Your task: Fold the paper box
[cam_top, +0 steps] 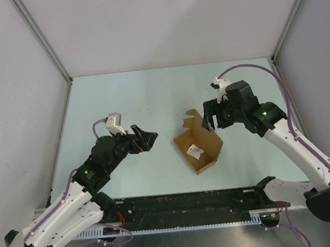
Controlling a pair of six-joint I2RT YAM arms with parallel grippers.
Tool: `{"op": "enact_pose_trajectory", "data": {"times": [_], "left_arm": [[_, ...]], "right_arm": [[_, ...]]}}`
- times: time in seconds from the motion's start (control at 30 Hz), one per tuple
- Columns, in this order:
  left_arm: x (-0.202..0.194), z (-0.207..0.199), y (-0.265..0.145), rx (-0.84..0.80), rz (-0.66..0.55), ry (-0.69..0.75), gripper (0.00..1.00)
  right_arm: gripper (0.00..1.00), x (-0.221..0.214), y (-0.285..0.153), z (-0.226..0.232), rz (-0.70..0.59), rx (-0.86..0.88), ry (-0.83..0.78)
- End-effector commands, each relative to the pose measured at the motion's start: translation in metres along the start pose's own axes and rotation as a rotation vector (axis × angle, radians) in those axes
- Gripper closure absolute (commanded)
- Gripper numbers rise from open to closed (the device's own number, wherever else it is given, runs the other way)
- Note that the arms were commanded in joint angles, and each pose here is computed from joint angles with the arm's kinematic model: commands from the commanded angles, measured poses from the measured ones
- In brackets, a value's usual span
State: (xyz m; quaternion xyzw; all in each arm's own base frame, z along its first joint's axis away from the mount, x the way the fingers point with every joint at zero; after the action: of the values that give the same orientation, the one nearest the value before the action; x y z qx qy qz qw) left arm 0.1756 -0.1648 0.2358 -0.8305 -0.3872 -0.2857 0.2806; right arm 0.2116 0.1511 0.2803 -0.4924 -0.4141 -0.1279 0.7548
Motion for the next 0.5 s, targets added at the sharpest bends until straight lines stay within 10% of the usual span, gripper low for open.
{"op": "enact_pose_trajectory", "data": {"times": [0.0, 0.47], "left_arm": [[0.004, 0.003, -0.003, -0.019, -0.043, 0.07, 0.0], [0.005, 0.021, 0.002, 0.067, -0.073, 0.169, 0.02]], "right_arm": [[0.24, 0.006, 0.018, 0.011, -0.008, 0.077, -0.079], [0.48, -0.01, 0.06, 0.004, 0.122, -0.039, -0.162]]}}
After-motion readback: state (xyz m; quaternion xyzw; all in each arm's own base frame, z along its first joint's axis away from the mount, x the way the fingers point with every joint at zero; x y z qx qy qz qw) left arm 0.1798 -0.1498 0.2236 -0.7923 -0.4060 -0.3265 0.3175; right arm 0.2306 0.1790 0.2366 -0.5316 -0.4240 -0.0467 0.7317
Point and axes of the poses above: each gripper's point midway between its finger pads, its own y axis out along the fingers, its own z axis along the line the jaws close on, x = y × z, the point moved 6 cm from there along -y, back along the fingers, and after that the axes turned 7 degrees about -y, right-handed, at the moved point
